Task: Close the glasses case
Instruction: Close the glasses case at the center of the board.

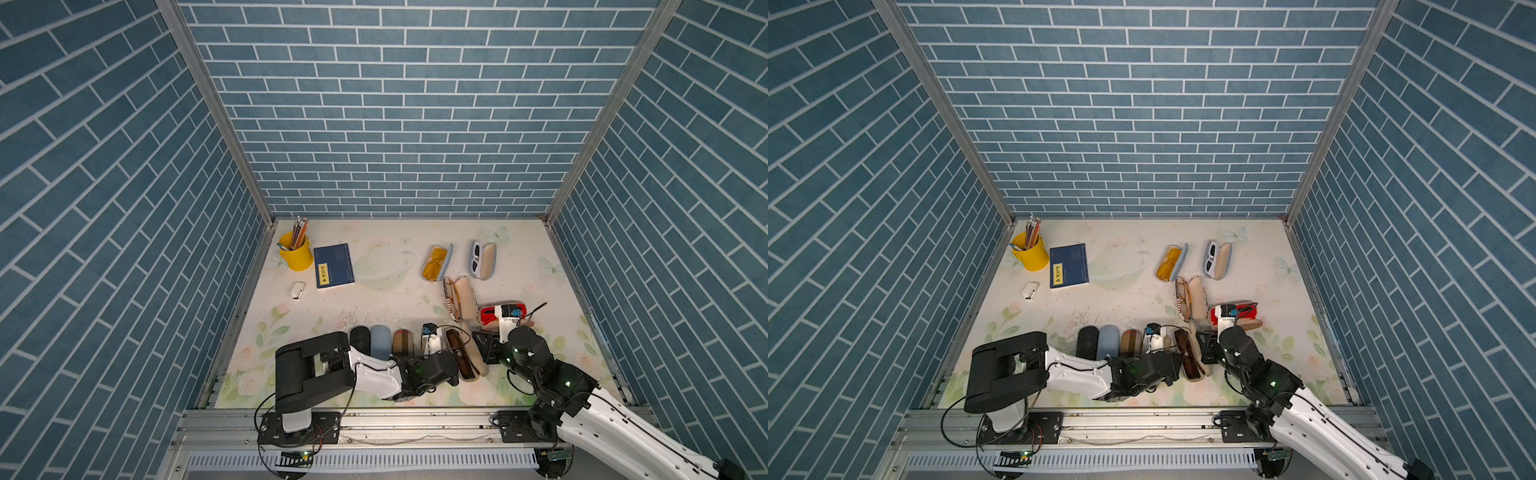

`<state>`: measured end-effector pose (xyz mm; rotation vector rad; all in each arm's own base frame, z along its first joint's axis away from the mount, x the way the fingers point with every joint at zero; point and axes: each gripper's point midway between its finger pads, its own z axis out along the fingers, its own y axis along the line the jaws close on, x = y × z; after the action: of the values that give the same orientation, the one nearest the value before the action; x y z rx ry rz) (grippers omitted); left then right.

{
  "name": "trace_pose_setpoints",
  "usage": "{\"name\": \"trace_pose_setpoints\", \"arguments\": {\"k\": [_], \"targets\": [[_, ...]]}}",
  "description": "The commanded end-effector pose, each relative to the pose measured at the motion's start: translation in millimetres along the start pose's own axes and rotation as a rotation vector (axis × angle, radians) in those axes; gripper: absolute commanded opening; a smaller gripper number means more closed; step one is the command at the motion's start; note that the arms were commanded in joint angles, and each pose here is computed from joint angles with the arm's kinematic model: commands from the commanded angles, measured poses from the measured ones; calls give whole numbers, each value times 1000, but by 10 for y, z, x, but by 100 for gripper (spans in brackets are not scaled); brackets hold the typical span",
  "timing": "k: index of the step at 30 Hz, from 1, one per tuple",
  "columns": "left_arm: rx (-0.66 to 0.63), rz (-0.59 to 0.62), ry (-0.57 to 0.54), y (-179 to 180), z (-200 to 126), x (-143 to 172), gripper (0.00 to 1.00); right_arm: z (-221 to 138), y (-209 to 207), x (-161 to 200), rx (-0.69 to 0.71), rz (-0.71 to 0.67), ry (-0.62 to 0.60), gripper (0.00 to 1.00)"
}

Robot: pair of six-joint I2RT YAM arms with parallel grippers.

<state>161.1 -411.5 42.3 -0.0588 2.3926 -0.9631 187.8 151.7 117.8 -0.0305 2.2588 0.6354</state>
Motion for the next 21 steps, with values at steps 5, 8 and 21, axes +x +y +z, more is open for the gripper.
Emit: {"name": "trace_pose_setpoints", "arguments": {"k": [5,8,21], "targets": [[-33,22,0,135,44,17,22,60,-271,88,137,14,22,23],[-32,21,1,137,47,19,22,109,-237,162,91,14,29,20],[-38,24,8,146,82,41,21,194,-65,320,-55,24,53,14]]}}
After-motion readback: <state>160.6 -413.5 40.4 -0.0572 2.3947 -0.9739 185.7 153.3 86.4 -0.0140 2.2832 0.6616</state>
